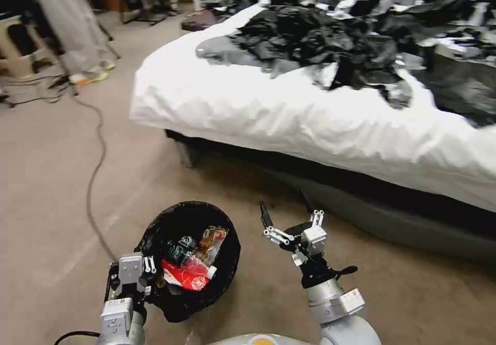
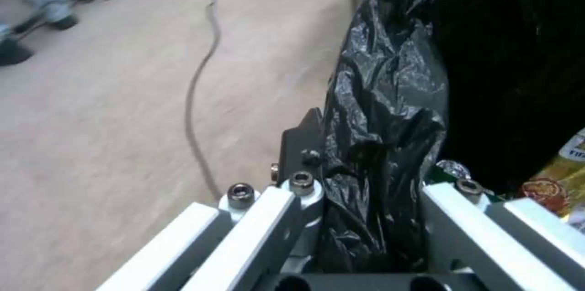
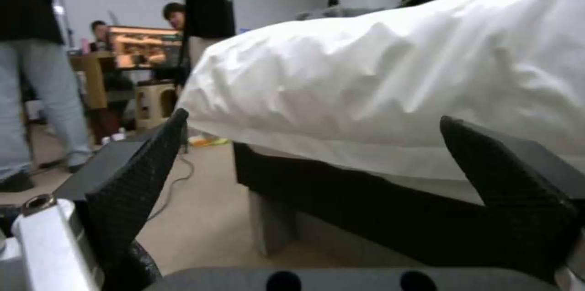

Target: Pick up the trash bin, then pick up the garbage from the floor and place it into the trash bin.

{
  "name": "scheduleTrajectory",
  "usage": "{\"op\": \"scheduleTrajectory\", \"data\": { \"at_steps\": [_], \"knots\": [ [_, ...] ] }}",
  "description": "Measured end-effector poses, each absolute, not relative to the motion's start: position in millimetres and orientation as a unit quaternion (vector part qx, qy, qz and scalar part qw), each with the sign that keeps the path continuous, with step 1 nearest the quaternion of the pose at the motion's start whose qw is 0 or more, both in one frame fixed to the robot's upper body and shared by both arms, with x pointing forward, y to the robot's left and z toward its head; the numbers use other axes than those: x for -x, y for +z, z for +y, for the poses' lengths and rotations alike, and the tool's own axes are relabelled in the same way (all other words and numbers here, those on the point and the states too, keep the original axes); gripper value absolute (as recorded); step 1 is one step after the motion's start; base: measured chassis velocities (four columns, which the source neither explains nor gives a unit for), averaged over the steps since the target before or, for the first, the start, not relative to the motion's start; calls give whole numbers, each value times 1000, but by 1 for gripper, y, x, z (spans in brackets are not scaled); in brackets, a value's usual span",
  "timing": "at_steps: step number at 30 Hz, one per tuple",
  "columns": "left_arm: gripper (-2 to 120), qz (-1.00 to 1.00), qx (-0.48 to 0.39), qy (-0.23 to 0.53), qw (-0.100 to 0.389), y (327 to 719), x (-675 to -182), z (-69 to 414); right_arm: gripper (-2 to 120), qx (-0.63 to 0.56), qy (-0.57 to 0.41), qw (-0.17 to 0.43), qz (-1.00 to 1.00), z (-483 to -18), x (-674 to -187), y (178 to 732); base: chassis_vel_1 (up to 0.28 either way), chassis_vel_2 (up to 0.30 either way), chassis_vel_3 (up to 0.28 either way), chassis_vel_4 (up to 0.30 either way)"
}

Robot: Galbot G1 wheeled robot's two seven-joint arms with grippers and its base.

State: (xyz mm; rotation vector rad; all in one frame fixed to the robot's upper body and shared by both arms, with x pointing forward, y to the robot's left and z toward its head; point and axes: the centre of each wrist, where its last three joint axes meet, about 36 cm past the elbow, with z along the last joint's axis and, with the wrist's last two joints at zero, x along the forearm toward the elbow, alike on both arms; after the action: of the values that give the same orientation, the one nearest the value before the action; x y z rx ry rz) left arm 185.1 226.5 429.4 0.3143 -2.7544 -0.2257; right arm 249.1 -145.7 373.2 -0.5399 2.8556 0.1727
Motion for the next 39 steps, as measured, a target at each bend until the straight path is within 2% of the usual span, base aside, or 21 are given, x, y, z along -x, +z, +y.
{"op": "scheduleTrajectory", "data": {
  "at_steps": [39],
  "knots": [
    [3, -977, -110, -77, 168, 439, -184, 227, 100, 224, 35, 112, 967, -158, -259, 372, 125, 122, 119, 123]
  ]
}}
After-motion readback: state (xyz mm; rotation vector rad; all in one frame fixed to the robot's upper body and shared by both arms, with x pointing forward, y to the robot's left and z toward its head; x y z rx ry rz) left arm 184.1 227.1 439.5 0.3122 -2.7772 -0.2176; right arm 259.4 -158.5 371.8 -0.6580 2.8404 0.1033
